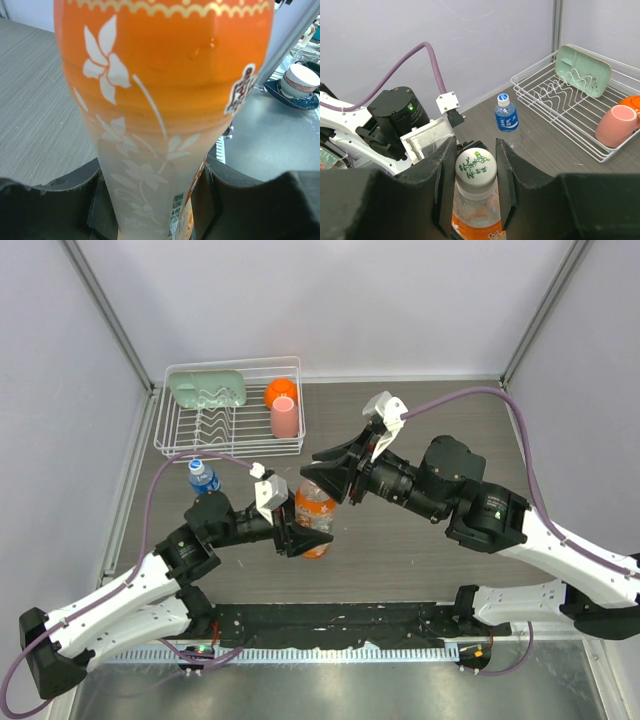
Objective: Screw on the bottle caps
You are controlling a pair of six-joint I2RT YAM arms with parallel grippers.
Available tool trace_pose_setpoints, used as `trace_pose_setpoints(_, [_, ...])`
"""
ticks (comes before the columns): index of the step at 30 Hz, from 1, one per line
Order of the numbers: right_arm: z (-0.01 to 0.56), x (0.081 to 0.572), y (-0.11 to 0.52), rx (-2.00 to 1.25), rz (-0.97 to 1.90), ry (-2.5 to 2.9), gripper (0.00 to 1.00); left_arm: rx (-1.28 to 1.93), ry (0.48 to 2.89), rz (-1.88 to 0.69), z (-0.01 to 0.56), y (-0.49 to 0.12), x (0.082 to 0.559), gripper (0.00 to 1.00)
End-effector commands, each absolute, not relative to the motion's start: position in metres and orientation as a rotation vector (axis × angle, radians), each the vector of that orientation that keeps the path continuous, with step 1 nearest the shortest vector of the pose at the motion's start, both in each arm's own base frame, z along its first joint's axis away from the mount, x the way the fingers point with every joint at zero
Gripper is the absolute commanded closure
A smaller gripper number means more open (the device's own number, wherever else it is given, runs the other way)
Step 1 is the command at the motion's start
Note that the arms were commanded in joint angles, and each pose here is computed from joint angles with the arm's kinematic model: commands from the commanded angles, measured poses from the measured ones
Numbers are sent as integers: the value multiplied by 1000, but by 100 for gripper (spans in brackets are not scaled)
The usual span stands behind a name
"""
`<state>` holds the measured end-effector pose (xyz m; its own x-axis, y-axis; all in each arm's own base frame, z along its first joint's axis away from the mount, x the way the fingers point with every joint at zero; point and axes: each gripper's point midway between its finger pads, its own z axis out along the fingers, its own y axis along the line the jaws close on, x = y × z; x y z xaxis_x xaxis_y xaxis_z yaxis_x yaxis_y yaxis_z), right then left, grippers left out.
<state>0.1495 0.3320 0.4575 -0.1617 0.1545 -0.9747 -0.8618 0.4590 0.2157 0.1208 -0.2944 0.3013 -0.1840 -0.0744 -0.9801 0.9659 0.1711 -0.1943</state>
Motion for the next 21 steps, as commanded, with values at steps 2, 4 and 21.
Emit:
trace_pose_setpoints(2, [418, 148, 336, -722, 916, 1603, 73, 784, 1160, -1199, 381, -281, 133, 49])
trace_pose_setpoints(4, [411, 151, 335, -717, 852, 1629, 73, 764, 1163, -1183, 382, -279, 138, 50])
trace_pose_setpoints(21, [386, 162, 350, -577, 624, 1675, 77, 677, 1170, -1113, 393, -272, 158, 53])
